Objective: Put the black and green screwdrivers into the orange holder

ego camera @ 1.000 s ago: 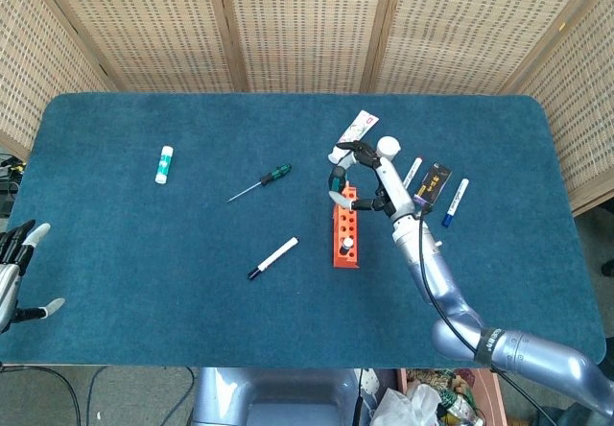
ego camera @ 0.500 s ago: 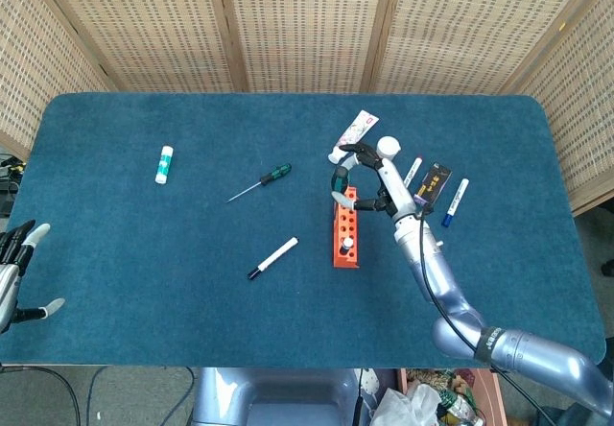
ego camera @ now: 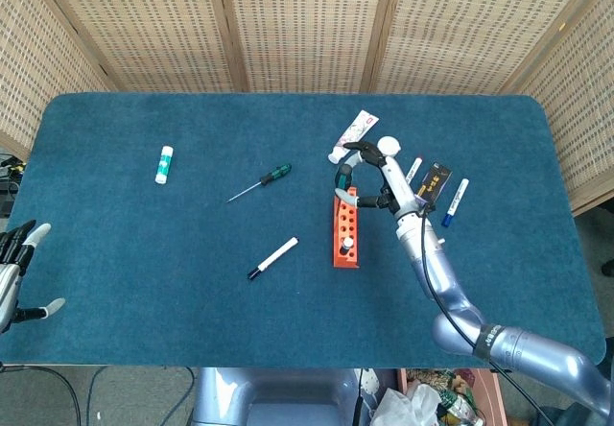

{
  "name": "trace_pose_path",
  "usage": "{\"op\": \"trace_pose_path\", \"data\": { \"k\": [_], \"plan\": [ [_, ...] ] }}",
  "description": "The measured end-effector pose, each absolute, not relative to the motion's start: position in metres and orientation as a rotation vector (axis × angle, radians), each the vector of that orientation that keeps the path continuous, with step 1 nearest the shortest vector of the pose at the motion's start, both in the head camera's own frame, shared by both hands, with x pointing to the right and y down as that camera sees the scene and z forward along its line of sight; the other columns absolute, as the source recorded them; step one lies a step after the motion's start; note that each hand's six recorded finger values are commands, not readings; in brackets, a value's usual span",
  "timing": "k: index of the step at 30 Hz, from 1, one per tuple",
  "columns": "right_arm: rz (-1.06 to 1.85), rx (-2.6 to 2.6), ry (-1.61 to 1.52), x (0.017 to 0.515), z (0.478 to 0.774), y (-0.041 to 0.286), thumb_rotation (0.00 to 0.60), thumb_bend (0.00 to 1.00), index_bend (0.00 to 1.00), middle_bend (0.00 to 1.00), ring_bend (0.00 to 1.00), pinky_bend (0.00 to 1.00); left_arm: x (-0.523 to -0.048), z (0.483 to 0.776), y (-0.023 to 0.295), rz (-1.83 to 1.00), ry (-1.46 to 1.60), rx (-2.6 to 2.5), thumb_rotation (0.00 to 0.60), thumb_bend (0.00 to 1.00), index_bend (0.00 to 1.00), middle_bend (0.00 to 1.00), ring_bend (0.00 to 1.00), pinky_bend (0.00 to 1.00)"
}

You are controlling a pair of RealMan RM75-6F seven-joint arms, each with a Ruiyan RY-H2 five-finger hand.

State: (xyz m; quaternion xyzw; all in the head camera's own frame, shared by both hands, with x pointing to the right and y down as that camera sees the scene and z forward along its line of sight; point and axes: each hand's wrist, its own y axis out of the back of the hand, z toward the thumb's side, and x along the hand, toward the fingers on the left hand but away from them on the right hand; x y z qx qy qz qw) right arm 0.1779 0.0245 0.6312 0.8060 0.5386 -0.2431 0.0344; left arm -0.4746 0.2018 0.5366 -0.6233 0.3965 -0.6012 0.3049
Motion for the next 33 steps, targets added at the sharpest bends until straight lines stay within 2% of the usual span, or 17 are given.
{"op": "trace_pose_path", "data": {
  "k": [15,33],
  "plan": [
    [-0.743,2.484,1.669,0.185,0.623,0.022,0.600,0.46,0.64,0.18,0.00,0.00,-0.474,0.537,0.202,-1.593,1.045,-1.651,0.600,0.00,0.00,0.00,0.00,0.00],
    [-0.780,2.463,1.660,0.193,0.637,0.026,0.600,0.46,0.64,0.18,0.00,0.00,-0.473,0.539,0.202,-1.595,1.038,-1.652,0.600,0.00,0.00,0.00,0.00,0.00]
  ]
}}
